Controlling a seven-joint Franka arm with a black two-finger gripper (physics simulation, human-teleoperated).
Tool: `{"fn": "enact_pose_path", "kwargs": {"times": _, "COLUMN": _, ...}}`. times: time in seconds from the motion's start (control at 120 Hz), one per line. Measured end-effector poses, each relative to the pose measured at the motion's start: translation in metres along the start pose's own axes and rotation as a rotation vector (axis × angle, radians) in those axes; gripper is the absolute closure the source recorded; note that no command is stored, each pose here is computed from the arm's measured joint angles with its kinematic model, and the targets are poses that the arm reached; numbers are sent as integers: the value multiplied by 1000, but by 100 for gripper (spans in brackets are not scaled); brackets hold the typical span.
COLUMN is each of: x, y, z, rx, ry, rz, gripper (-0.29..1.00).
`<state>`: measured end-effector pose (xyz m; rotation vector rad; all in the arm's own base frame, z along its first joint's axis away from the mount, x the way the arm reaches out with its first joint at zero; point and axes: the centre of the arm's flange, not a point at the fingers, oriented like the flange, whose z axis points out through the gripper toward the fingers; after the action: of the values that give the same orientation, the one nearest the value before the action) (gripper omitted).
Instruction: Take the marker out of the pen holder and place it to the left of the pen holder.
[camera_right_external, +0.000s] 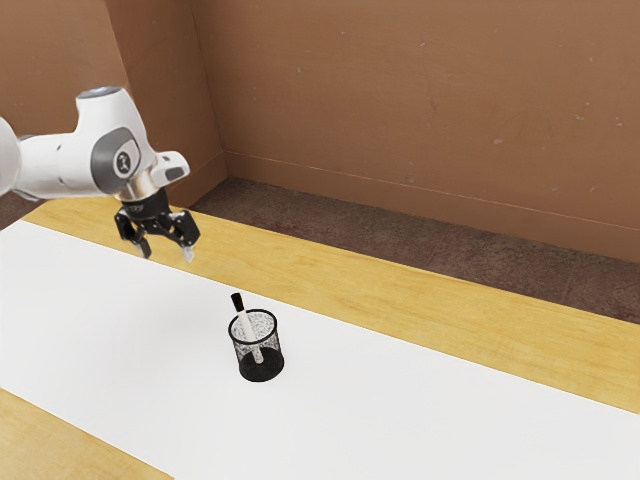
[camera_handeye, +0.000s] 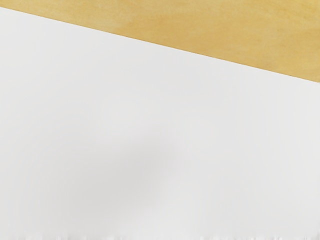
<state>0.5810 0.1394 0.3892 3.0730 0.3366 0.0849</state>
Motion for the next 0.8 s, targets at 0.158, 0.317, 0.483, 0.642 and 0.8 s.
{"fn": "enact_pose_path", "kwargs": {"times": 0.158, "x": -5, "y": 26, "z": -16, "rx": -90, "ry": -102, "rz": -51, "gripper": 0}}
{"fn": "enact_pose_path", "kwargs": {"times": 0.317, "x": -19, "y": 62, "z": 10, "rx": -121, "ry": -255, "rz": -73, "gripper": 0}}
{"fn": "enact_pose_path", "kwargs": {"times": 0.483, "x": -27, "y": 68, "z": 27, "rx": -126, "ry": -356, "rz": -142, "gripper": 0}}
{"fn": "enact_pose_path", "kwargs": {"times": 0.642, "x": -10, "y": 113, "z": 8, "rx": -152, "ry": -339, "rz": -133, "gripper": 0}}
{"fn": "enact_pose_path", "kwargs": {"times": 0.8, "x": -14, "y": 132, "z": 23, "rx": -139, "ry": -380, "rz": -158, "gripper": 0}}
